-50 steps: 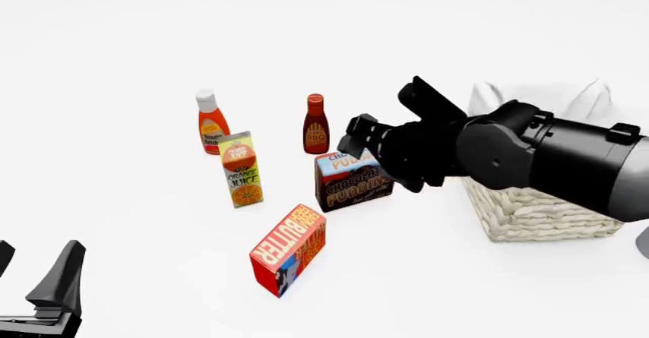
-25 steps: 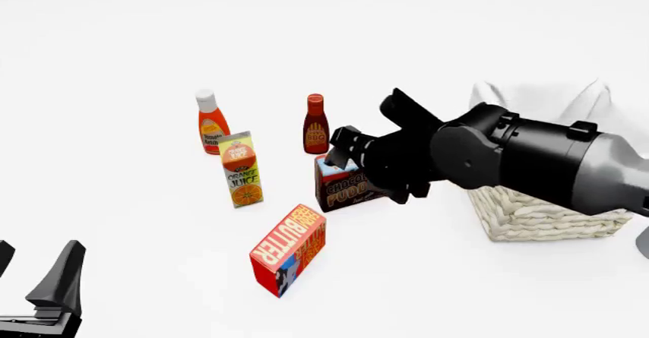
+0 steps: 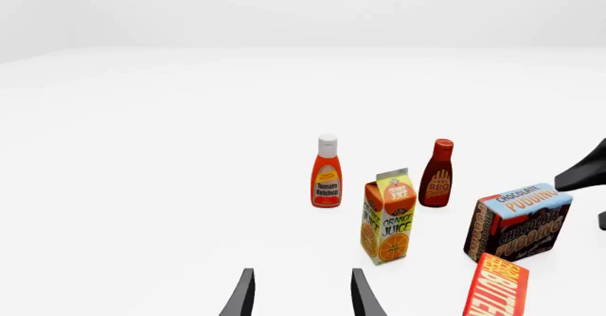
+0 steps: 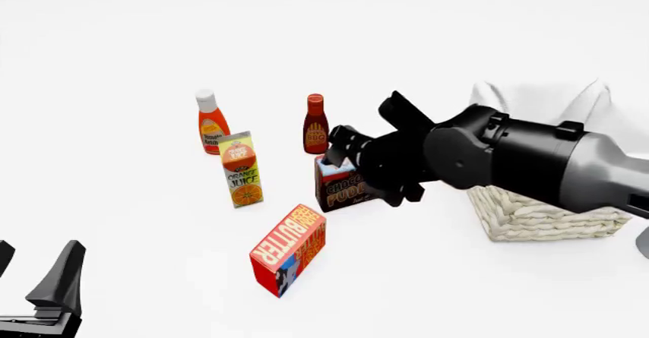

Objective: Pick the butter and place it in the basket.

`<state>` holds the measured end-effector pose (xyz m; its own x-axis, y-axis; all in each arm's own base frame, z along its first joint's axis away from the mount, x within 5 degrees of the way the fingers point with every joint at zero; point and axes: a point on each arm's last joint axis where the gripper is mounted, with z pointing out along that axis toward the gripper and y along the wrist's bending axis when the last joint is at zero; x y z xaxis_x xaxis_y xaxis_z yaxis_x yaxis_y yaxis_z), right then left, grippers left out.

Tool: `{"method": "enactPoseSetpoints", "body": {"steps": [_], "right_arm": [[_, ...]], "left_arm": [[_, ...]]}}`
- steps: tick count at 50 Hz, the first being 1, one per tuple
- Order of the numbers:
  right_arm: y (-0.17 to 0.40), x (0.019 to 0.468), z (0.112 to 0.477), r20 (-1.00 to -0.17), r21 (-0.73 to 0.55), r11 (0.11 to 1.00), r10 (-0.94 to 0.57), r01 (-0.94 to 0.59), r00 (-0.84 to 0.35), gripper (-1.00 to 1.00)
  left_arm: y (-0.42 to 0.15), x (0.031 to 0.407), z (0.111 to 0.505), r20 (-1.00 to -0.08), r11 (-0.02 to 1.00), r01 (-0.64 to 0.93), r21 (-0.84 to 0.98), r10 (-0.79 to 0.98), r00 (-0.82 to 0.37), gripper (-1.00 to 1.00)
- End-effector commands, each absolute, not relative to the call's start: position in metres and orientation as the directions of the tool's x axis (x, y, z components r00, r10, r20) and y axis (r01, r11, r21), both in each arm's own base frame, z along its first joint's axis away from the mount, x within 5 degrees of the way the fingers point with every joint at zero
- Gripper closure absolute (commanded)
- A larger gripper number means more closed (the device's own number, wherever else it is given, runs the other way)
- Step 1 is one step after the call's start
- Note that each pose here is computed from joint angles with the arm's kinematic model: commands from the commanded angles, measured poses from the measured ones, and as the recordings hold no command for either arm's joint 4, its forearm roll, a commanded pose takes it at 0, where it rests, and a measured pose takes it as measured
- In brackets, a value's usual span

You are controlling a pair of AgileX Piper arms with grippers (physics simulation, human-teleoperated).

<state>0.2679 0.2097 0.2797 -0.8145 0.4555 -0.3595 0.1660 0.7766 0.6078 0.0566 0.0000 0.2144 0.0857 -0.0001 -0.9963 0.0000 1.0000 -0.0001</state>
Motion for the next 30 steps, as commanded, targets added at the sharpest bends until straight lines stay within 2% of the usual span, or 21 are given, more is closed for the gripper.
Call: {"method": "enactPoseSetpoints", "body": {"steps": [1, 30], "right_arm": [[0.213, 0.27, 0.273, -0.336, 0.611, 0.767, 0.474, 0.194, -0.814, -1.0], [0.225, 0.29, 0.254, -0.316, 0.589, 0.775, 0.481, 0.228, -0.818, -1.0]], "left_arm": [[0.0, 0.057, 0.214, -0.996, 1.0, 0.0, 0.0, 0.0, 0.086, -1.0], [0.0, 0.057, 0.214, -0.996, 1.0, 0.0, 0.0, 0.0, 0.086, -1.0]]}}
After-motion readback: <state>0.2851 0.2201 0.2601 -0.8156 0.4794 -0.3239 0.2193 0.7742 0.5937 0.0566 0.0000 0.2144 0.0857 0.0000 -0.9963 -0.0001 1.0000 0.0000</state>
